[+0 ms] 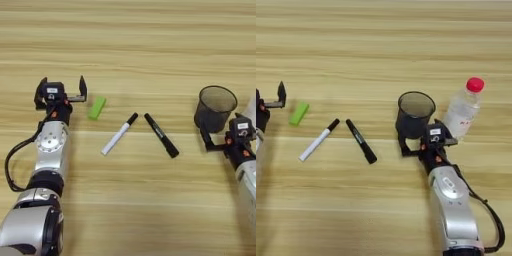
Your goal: Move the objects on the table
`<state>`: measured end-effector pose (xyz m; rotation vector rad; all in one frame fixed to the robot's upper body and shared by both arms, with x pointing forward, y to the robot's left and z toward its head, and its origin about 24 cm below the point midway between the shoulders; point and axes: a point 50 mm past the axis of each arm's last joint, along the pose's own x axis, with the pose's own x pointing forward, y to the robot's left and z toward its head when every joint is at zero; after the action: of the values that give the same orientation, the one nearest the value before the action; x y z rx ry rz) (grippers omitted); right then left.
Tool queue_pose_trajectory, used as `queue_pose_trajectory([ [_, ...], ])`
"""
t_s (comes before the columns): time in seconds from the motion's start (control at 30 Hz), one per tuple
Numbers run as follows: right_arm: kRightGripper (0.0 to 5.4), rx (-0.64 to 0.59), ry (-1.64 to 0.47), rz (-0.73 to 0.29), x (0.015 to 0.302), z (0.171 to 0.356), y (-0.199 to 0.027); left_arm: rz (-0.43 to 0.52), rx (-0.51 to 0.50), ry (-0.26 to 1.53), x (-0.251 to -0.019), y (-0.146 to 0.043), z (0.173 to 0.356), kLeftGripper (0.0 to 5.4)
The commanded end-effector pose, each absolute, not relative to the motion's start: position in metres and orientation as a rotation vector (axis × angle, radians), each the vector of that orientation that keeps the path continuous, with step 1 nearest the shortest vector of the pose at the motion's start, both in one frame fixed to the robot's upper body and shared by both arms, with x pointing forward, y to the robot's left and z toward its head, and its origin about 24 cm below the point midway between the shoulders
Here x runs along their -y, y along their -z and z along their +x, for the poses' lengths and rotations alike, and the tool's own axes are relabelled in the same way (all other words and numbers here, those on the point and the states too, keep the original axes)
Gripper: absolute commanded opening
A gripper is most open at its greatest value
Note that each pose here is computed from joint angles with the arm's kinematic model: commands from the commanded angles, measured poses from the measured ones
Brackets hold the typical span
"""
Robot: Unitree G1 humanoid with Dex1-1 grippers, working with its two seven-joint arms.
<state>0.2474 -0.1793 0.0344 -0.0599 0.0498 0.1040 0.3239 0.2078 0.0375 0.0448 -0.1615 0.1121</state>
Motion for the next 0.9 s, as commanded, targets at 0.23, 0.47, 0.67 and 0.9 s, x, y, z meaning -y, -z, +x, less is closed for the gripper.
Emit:
queue_pose_trajectory([
  [0.23, 5.37, -0.052, -0.121, -0.055, 0.182, 0.263, -0.034, 0.051, 0.167, -0.111, -0.208, -0.038, 0.323, 5.40],
  [0.47, 5.37, -0.061, -0.131, -0.053, 0.181, 0.273, -0.032, 0.051, 0.168, -0.112, -0.209, -0.038, 0.323, 5.40],
  [0.67, 5.37, -0.063, -0.129, -0.033, 0.179, 0.279, -0.029, 0.052, 0.167, -0.114, -0.210, -0.037, 0.322, 5.40],
  [0.9, 5.37, -0.052, -0.129, -0.013, 0.178, 0.285, -0.026, 0.053, 0.168, -0.115, -0.211, -0.038, 0.322, 5.40],
])
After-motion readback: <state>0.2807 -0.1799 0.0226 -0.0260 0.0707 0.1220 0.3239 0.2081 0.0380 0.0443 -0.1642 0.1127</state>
